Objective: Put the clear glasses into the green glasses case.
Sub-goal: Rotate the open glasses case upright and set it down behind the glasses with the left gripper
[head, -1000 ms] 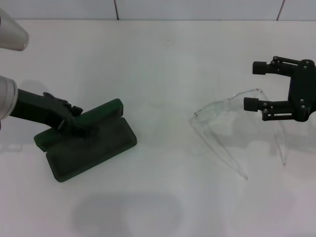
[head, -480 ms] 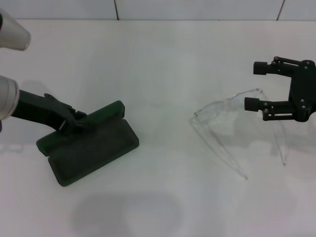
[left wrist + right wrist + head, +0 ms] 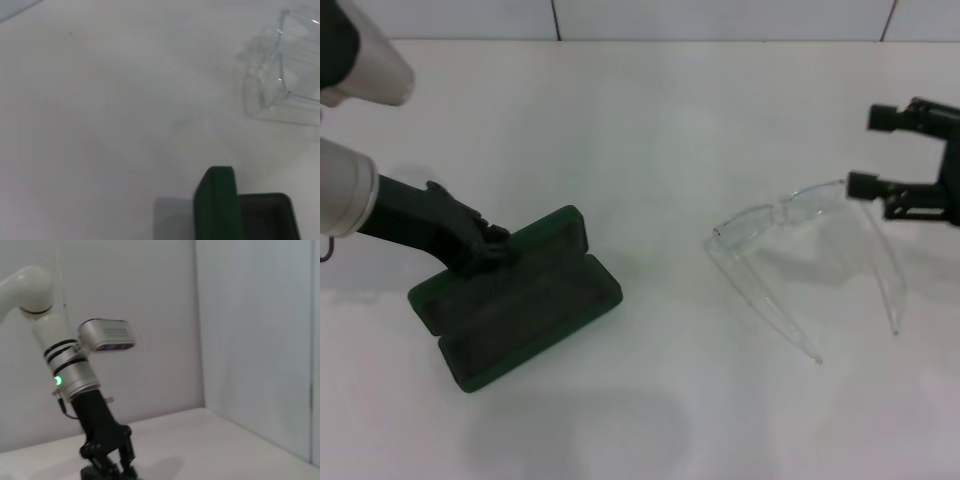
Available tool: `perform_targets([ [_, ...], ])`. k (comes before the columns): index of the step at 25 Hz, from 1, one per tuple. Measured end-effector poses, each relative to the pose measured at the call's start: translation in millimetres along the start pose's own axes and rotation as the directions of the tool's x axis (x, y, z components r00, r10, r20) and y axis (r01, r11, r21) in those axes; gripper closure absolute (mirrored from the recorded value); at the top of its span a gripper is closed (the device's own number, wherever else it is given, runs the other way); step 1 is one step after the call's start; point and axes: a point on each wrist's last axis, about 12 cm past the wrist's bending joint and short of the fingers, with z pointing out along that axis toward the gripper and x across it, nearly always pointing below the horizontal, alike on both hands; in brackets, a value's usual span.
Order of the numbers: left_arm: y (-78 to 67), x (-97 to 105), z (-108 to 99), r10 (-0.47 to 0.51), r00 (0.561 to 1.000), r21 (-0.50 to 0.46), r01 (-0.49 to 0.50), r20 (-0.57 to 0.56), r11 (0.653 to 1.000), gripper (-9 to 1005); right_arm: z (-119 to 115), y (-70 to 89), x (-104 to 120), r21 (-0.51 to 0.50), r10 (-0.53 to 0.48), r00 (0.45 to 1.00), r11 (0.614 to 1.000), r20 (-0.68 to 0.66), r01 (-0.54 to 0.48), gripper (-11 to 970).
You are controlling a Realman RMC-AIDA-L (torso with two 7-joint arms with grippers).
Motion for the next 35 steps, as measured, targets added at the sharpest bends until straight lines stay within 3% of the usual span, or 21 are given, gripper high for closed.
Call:
perform_targets([
  [6, -13.9, -16.6, 0.6, 0.125, 0.992, -0.008, -0.125, -0.022, 0.992, 772, -32.9, -3.4, -3.4, 0.084, -0.004, 0.996, 0.996, 0.094, -0.003, 84],
  [13, -20.2, -26.6, 0.7, 0.199, 0.980, -0.012, -0.200, -0.021, 0.980, 790, -67.6, 6.3, 5.1, 0.146, 0.003, 0.982, 0.989, 0.190, -0.031, 85],
  [19, -34.5, -46.4, -0.9, 0.343, 0.939, -0.046, -0.343, -0.011, 0.938, 790, -75.5, 11.9, 11.9, 0.166, 0.013, 0.983, 0.985, 0.185, -0.044, 85],
  [23, -47.9, -58.5, 10.8, 0.443, 0.897, -0.040, -0.443, -0.017, 0.896, 789, -81.7, 14.6, 14.1, 0.180, 0.013, 0.981, 0.983, 0.196, -0.049, 84],
  [35, -56.1, -82.0, 41.7, 0.520, 0.854, -0.029, -0.521, -0.016, 0.853, 788, -91.7, 24.4, 22.1, 0.181, 0.016, 0.976, 0.982, 0.218, -0.056, 85],
])
